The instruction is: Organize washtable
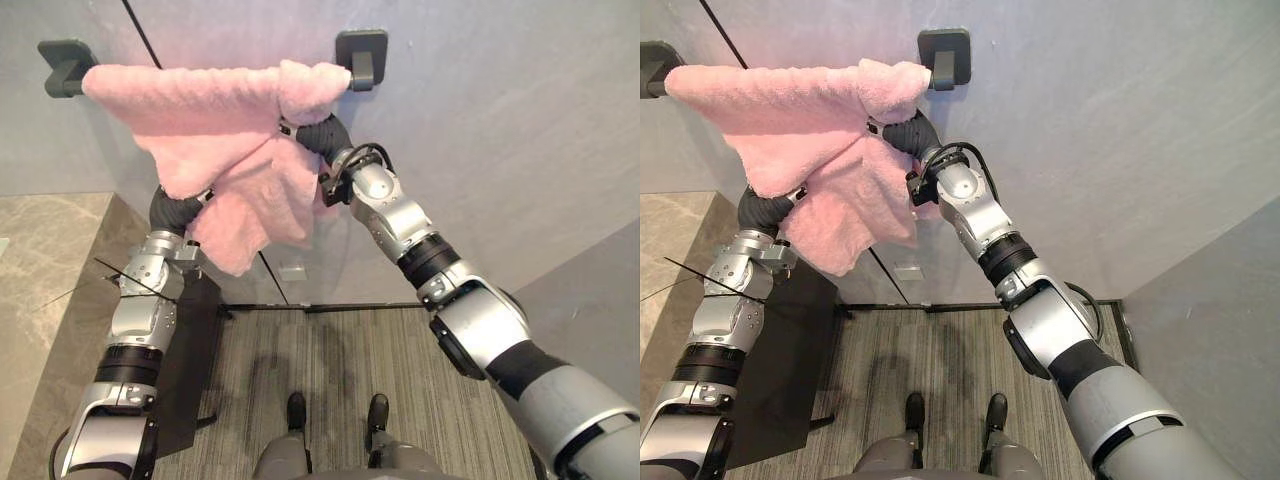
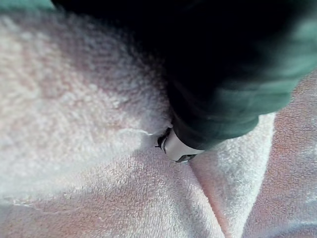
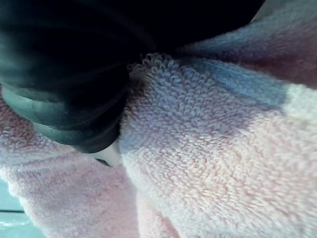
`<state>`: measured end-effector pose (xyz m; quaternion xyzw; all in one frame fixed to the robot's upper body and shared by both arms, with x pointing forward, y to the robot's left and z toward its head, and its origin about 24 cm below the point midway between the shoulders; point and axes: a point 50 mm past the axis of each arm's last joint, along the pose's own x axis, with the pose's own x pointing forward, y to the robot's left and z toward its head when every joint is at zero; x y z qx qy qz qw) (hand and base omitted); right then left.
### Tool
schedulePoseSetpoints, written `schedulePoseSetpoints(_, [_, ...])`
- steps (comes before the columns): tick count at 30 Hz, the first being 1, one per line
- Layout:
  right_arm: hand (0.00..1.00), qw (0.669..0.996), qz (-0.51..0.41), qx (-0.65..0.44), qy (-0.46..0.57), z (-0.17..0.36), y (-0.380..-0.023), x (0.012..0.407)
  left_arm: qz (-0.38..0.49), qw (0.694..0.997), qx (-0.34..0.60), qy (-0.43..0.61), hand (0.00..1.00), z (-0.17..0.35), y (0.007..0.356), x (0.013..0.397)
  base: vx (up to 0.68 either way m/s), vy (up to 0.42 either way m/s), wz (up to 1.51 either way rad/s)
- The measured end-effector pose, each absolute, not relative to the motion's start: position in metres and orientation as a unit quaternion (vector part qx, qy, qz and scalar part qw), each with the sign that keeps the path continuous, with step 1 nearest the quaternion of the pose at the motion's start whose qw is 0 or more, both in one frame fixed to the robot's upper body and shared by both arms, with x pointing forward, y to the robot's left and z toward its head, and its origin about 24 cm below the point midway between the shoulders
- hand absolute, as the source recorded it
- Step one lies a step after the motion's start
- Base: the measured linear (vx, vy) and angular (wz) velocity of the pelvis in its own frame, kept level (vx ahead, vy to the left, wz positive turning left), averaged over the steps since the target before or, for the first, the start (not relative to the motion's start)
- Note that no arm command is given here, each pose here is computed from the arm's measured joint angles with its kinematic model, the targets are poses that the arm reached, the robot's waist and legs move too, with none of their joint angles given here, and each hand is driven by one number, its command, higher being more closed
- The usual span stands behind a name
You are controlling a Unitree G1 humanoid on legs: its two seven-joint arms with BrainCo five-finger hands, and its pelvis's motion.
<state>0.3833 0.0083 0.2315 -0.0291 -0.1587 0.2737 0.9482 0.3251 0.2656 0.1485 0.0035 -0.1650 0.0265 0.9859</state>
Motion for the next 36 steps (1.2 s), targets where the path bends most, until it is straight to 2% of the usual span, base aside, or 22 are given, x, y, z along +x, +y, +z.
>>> schedulePoseSetpoints(5, [1.0,0.95,0.269,-0.024,-0.159,0.231,0.011,0.382,0.036,0.986,0.001,-0.165,1.0,0.15,0.267,0.327,0.01,0.042,0.0])
schedulePoseSetpoints(6, [1.0,0.95,0.269,-0.024,-0.159,0.231,0.012,0.382,0.036,0.986,0.001,-0.164,0.0,0.149,0.267,0.327,0.01,0.04,0.0])
schedulePoseSetpoints(13, [1.0,0.951,0.264,-0.028,-0.16,0.232,0.007,0.384,0.04,0.988,0.0,-0.15,0.0,0.144,0.27,0.328,0.01,0.04,-0.01])
schedulePoseSetpoints(19, [1.0,0.95,0.266,-0.045,-0.16,0.23,0.004,0.385,0.011,0.992,0.011,-0.129,0.0,0.136,0.275,0.322,0.0,0.014,-0.04])
schedulePoseSetpoints(20, [0.0,0.949,0.267,-0.048,-0.161,0.23,0.003,0.385,0.004,0.992,0.014,-0.123,0.0,0.135,0.277,0.32,0.0,0.0,-0.06])
schedulePoseSetpoints(28, [0.0,0.95,0.264,-0.052,-0.157,0.229,-0.007,0.388,-0.034,0.994,0.021,-0.099,0.0,0.133,0.29,0.311,0.0,0.0,0.0])
schedulePoseSetpoints(36, [0.0,0.953,0.261,-0.068,-0.141,0.218,-0.022,0.392,-0.025,0.996,0.043,-0.08,0.0,0.131,0.304,0.303,0.01,0.018,-0.01])
